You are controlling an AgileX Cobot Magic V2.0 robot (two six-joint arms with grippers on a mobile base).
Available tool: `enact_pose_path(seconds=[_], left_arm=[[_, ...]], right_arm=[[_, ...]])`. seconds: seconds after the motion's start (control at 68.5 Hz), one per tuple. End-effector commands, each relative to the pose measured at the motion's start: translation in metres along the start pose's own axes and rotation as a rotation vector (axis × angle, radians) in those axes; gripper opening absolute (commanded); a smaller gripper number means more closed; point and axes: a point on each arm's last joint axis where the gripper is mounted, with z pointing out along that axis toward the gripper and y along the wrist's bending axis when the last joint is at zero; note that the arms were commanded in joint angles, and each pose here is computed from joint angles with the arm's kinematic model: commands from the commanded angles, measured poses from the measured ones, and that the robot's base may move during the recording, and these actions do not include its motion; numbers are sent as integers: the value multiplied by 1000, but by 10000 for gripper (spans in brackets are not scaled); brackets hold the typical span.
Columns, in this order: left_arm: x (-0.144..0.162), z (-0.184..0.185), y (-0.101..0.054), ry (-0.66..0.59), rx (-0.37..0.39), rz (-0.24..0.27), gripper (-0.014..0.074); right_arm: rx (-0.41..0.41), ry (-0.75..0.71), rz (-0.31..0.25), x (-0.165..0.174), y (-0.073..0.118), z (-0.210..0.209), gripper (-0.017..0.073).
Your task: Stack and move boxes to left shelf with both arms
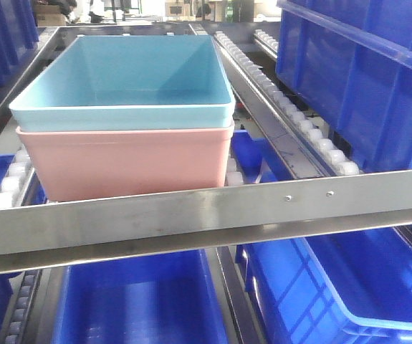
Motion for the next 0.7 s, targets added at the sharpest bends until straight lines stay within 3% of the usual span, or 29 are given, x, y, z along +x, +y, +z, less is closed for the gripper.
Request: enact_pose_path(seconds=[0.0,0.467,0.526,0.584,0.686], left_arm=[[-10,-2,-1,-111,8,-10,-1],[-10,-2,-1,-111,8,-10,-1],[-10,-2,-1,-111,8,-10,-1],[-10,-2,-1,-111,8,-10,-1],[-10,-2,-1,-111,8,-10,-1]], right_arm=[[6,-111,-4,-17,0,-1,50],[6,-112,-7,-17,0,-1,50],[13,-101,-35,-12,-1,0,50],[44,-79,-76,-3,-4,0,50],[172,-81,-75,11,-17,-7,50]])
